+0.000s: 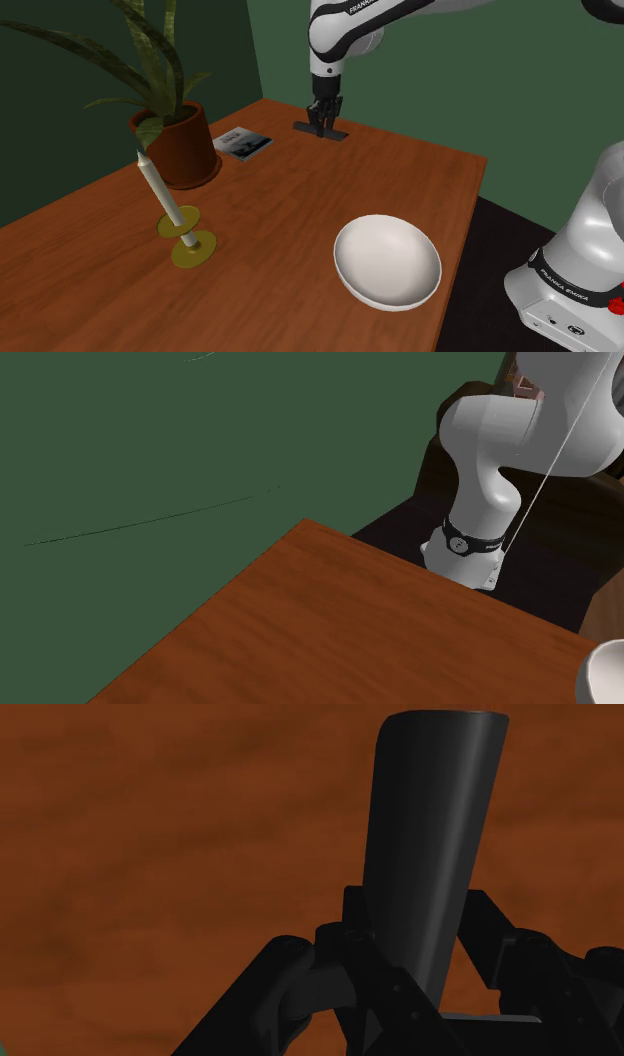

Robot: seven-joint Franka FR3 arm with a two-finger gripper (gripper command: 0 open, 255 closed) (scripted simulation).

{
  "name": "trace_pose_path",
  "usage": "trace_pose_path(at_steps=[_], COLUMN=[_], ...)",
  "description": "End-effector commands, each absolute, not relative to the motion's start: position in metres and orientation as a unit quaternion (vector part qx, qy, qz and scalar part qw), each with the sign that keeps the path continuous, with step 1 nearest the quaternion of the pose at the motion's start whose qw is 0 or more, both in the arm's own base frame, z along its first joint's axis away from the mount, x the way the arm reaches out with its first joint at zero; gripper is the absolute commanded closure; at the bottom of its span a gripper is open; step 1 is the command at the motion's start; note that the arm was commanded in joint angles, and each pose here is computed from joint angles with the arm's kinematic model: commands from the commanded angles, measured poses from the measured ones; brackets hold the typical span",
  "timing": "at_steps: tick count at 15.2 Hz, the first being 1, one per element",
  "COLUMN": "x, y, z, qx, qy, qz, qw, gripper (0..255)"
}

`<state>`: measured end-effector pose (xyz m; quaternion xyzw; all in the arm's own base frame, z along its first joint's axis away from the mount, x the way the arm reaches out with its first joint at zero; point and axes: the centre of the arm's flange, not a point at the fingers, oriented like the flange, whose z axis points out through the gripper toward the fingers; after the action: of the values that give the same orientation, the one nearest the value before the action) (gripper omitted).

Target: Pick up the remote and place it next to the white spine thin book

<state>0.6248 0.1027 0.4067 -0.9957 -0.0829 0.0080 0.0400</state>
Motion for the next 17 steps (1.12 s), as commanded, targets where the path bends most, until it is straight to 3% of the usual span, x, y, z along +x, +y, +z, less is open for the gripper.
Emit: trace_pose_path(at_steps=[1, 4, 17], x=[0.646, 0.676, 0.676], y=[0.117, 0.134, 0.134], z=[0.406, 0.406, 0.337], qx=[-0.996, -0.996, -0.996], qy=[-0.083, -0.083, -0.083], qz=[0.008, 0.008, 0.008], qw=[0.040, 0.040, 0.040], gripper=[255, 255, 255])
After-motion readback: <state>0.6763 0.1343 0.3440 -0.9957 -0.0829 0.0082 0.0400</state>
